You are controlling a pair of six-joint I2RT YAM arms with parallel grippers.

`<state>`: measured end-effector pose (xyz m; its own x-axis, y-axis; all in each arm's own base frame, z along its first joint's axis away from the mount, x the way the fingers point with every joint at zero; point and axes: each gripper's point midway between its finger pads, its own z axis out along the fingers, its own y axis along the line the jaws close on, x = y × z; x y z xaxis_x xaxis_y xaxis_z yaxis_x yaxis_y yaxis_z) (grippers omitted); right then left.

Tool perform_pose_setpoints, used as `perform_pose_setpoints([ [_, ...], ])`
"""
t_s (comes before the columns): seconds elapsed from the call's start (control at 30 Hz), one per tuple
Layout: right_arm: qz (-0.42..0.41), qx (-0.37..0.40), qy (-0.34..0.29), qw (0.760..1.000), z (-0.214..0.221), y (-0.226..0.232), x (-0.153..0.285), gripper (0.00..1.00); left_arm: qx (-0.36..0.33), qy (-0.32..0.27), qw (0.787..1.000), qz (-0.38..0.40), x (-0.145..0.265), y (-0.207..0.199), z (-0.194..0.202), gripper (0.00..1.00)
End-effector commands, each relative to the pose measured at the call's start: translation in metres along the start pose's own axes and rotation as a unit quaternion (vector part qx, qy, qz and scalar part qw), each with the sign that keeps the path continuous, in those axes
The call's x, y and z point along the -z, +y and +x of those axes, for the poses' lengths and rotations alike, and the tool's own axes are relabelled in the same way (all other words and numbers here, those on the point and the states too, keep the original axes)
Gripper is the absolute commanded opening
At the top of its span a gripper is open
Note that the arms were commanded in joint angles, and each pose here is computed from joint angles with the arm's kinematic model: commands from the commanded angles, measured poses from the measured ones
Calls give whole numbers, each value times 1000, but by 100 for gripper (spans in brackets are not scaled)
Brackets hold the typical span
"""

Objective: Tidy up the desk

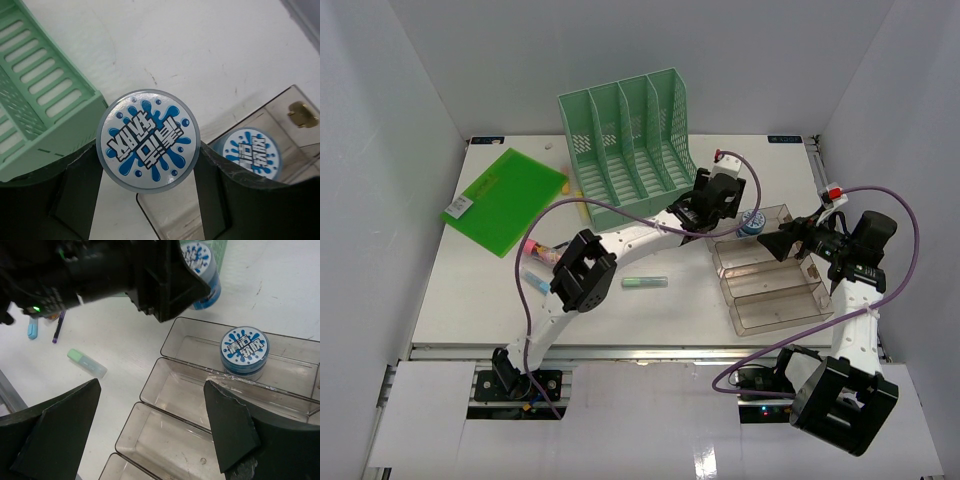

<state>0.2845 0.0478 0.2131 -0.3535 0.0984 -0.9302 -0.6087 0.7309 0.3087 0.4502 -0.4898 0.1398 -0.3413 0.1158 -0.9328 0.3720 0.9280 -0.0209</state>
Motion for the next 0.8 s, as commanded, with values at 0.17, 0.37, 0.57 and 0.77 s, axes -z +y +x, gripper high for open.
perform_pose_setpoints([
  [0.17, 5, 10, -3, 1000, 1, -6, 0, 90, 53, -60, 995, 64, 61, -12, -85, 0],
  [0.37, 9, 10, -2, 1000, 2, -8, 1, 90, 41, -19, 992, 121, 62, -37, -57, 0],
  [0.57, 9, 8, -2, 1000, 2, -9, 1, 90, 33, 0, 990, 138, 55, -49, -38, 0],
  [0.77, 10, 6, -1, 1000, 3, -10, 1, 90, 34, 11, 988, 147, 48, -56, -28, 0],
])
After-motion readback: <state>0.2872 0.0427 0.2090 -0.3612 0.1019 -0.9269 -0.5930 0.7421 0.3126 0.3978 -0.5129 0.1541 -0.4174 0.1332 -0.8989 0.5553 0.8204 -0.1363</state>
